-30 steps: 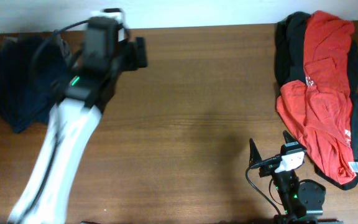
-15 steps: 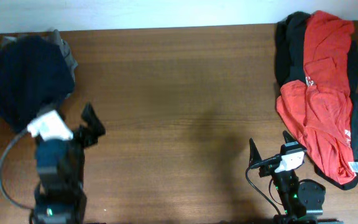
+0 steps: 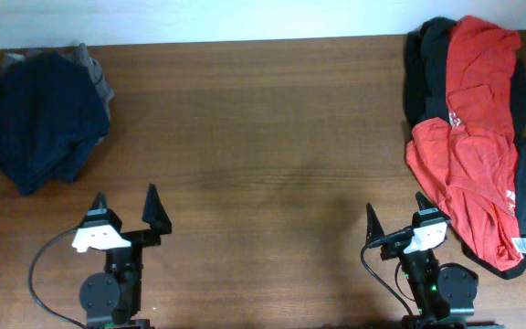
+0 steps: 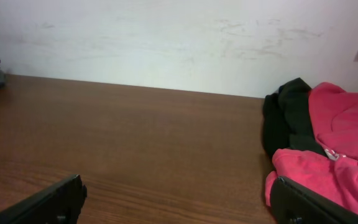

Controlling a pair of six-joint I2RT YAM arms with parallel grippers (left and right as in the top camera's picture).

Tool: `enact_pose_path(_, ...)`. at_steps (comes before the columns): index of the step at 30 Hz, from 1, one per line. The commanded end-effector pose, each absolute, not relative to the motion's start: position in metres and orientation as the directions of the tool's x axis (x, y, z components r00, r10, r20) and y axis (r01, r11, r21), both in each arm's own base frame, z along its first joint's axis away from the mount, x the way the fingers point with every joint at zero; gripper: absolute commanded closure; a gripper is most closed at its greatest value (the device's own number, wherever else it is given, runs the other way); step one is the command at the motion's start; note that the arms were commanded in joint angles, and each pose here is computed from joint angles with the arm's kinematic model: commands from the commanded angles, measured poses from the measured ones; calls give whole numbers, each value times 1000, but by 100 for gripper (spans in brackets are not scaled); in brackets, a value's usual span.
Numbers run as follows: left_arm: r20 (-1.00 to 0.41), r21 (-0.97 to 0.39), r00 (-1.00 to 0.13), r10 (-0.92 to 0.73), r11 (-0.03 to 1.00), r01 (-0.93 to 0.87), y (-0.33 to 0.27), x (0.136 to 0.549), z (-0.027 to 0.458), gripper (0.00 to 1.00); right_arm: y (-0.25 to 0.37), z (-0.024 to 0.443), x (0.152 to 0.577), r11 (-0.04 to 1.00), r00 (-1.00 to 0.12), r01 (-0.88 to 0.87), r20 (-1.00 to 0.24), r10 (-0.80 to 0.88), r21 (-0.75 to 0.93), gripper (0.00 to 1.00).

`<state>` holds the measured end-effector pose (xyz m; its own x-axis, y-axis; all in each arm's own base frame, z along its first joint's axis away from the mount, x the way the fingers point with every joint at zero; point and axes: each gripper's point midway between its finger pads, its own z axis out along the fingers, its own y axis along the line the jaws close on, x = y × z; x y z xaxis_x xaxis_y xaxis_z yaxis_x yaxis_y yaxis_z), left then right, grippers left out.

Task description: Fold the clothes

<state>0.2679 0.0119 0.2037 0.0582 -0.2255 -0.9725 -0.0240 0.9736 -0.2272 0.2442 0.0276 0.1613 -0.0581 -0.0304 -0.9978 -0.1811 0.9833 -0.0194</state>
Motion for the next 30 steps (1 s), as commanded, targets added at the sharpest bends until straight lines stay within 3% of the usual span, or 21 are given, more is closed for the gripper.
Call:
enact_pose_path(1,-987,-157,42,-158,987,24,3,265,190,1,24,158,245,987,-67,-161,-997,-24,-13,1)
enact_pose_path(16,-995,-77,-69,-77,997,9,2,246,159,1,24,158,245,987,-67,-161,-997,-24,-13,1)
enact_pose_path(30,-995,-60,-75,-59,998,4,3,246,158,1,24,158,245,987,-67,-161,-997,-24,-13,1)
